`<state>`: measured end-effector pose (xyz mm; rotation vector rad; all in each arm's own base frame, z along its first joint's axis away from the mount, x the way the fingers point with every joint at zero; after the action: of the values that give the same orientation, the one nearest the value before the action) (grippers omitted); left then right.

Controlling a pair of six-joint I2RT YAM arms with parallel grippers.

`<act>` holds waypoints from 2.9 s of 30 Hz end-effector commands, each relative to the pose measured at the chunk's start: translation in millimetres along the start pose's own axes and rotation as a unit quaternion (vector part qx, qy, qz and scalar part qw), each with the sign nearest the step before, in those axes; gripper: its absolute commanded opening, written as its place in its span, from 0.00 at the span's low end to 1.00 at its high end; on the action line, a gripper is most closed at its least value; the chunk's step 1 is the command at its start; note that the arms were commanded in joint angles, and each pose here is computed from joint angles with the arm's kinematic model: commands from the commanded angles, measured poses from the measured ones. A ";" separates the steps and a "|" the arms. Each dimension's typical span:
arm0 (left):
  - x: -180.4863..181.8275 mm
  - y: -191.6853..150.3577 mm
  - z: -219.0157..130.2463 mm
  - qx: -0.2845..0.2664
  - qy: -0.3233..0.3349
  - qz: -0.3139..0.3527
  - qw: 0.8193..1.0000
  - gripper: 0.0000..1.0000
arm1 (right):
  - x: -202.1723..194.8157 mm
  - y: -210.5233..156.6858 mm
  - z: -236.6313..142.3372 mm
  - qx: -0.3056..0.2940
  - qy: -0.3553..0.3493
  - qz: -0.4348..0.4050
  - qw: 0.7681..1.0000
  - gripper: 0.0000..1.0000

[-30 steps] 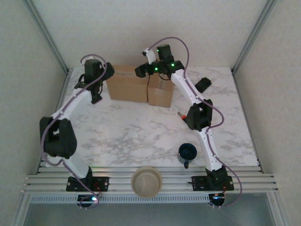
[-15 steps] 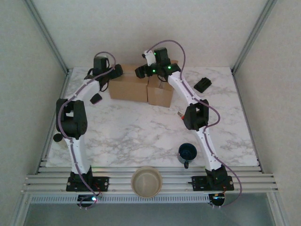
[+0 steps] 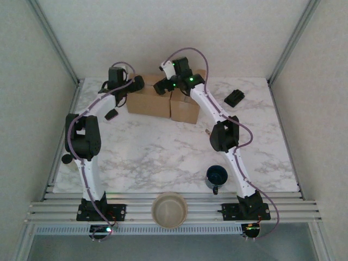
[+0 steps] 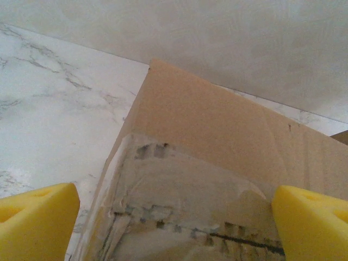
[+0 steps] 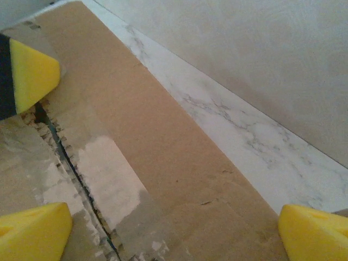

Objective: Unpack the express box

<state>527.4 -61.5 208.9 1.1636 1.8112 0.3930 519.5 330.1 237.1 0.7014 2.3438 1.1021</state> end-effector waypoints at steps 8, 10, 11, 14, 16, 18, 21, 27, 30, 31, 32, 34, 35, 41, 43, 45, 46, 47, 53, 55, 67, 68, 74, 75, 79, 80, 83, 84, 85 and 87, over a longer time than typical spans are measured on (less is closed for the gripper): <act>8.1 -7.3 -2.5 0.006 0.004 0.008 1.000 0.91 | -12.6 -14.1 1.5 0.045 -0.093 -0.007 0.995 0.99; 9.1 -7.8 -2.7 0.006 0.003 0.007 1.000 0.91 | -12.8 -14.1 3.5 0.041 -0.091 -0.005 0.995 0.99; 9.2 -6.8 -3.5 0.005 0.002 0.006 1.000 0.90 | -12.2 -13.8 4.6 0.039 -0.090 -0.003 0.995 0.99; 9.9 -5.9 -4.5 0.004 -0.002 0.005 1.000 0.91 | -13.6 -15.9 5.9 0.036 -0.069 0.021 0.997 0.99; 9.1 -5.4 -5.0 0.005 -0.007 0.005 1.000 0.91 | -16.3 -16.7 4.3 0.023 -0.033 0.055 0.998 0.99; 8.9 -4.7 -5.4 0.006 -0.011 0.005 1.000 0.91 | -21.6 -17.3 0.8 0.006 0.006 0.094 0.996 0.99; 8.0 -4.7 -4.8 0.010 -0.019 0.005 1.000 0.91 | -30.3 -18.6 -4.0 -0.013 0.052 0.146 0.988 0.99; 6.5 -8.9 -3.4 0.023 -0.037 0.001 0.999 0.91 | -30.1 -17.7 -10.6 -0.021 0.101 0.175 0.979 0.96; 5.7 -12.8 -3.9 0.032 -0.047 -0.004 0.998 0.90 | -26.2 -16.3 -12.3 -0.022 0.119 0.182 0.976 0.95; 6.5 -14.3 -4.5 0.034 -0.048 -0.006 0.998 0.90 | -24.6 -16.7 -12.1 -0.020 0.125 0.184 0.975 0.95; 6.3 -15.2 -5.2 0.034 -0.050 -0.007 0.998 0.90 | -23.2 -16.4 -12.2 -0.020 0.127 0.184 0.974 0.95; 7.3 -17.6 -7.3 0.035 -0.051 -0.008 0.998 0.90 | -19.3 -16.6 -11.2 -0.015 0.132 0.183 0.974 0.94; 7.4 -18.4 -7.8 0.035 -0.052 -0.007 0.998 0.90 | -16.6 -16.8 -10.6 -0.012 0.135 0.181 0.974 0.94; 4.9 -16.4 -8.1 0.037 -0.057 -0.003 0.998 0.90 | 1.0 -20.3 -10.5 0.026 0.141 0.168 0.975 0.92; 3.0 -14.0 -7.6 0.038 -0.060 0.000 0.997 0.90 | 6.2 -23.8 -12.4 0.045 0.140 0.163 0.976 0.91; 1.9 -11.8 -7.3 0.037 -0.061 0.001 0.997 0.90 | 8.8 -29.6 -13.3 0.066 0.134 0.158 0.976 0.90; 0.6 -11.1 -6.9 0.038 -0.063 0.002 0.997 0.90 | 11.2 -32.9 -13.8 0.078 0.134 0.156 0.975 0.90; -0.5 -10.2 -7.3 0.038 -0.065 0.002 0.997 0.90 | 12.1 -35.1 -14.7 0.087 0.133 0.154 0.975 0.90; -3.6 -12.0 -9.2 0.049 -0.080 -0.002 0.996 0.90 | 25.1 -47.0 -19.7 0.133 0.149 0.135 0.970 0.89; -4.1 -14.2 -11.6 0.054 -0.085 -0.005 0.995 0.90 | 31.2 -47.9 -22.7 0.142 0.162 0.128 0.968 0.88; 1.5 -42.1 -42.9 0.090 -0.088 -0.031 0.992 0.89 | 70.1 -35.1 -55.8 0.170 0.228 0.086 0.955 0.84; 1.8 -44.6 -46.9 0.091 -0.088 -0.033 0.991 0.89 | 73.8 -34.3 -57.4 0.173 0.231 0.084 0.954 0.84; -2.1 -66.0 -75.2 0.101 -0.089 -0.031 0.990 0.89 | 99.3 -34.5 -66.1 0.197 0.255 0.084 0.943 0.78; -2.5 -70.7 -79.9 0.102 -0.086 -0.030 0.991 0.89 | 102.5 -34.7 -68.7 0.200 0.257 0.089 0.941 0.77; -4.5 -85.4 -98.4 0.102 -0.077 -0.017 0.992 0.89 | 103.4 -29.9 -84.0 0.191 0.228 0.111 0.948 0.82; -3.6 -88.2 -103.2 0.099 -0.073 -0.014 0.992 0.89 | 100.6 -26.1 -90.6 0.182 0.210 0.114 0.954 0.86; -1.5 -92.4 -114.4 0.088 -0.065 -0.009 0.994 0.90 | 89.9 -7.9 -116.1 0.143 0.154 0.115 0.971 0.93; -1.9 -91.2 -118.4 0.082 -0.065 -0.008 0.994 0.90 | 86.7 0.5 -127.3 0.127 0.139 0.117 0.975 0.95; -1.8 -91.1 -121.0 0.079 -0.064 -0.007 0.995 0.90 | 84.6 7.0 -137.1 0.115 0.128 0.118 0.978 0.96; -1.9 -90.3 -124.5 0.075 -0.065 -0.006 0.995 0.89 | 81.7 16.0 -160.6 0.094 0.104 0.126 0.982 0.99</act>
<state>382.1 -84.0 208.9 1.2596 1.7621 0.1544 379.7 307.8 278.9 0.9883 2.7776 0.9986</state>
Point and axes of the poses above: each hand's point on the last joint's axis, 136 mm out from that joint toward the fingers, its own z axis out along the fingers, its own x axis along the line the jaws close on, y = z × x, the point moved 8 cm from there along -z, back along the fingers, and after that the axes turned 10 degrees about -z, right-handed, at the moved point
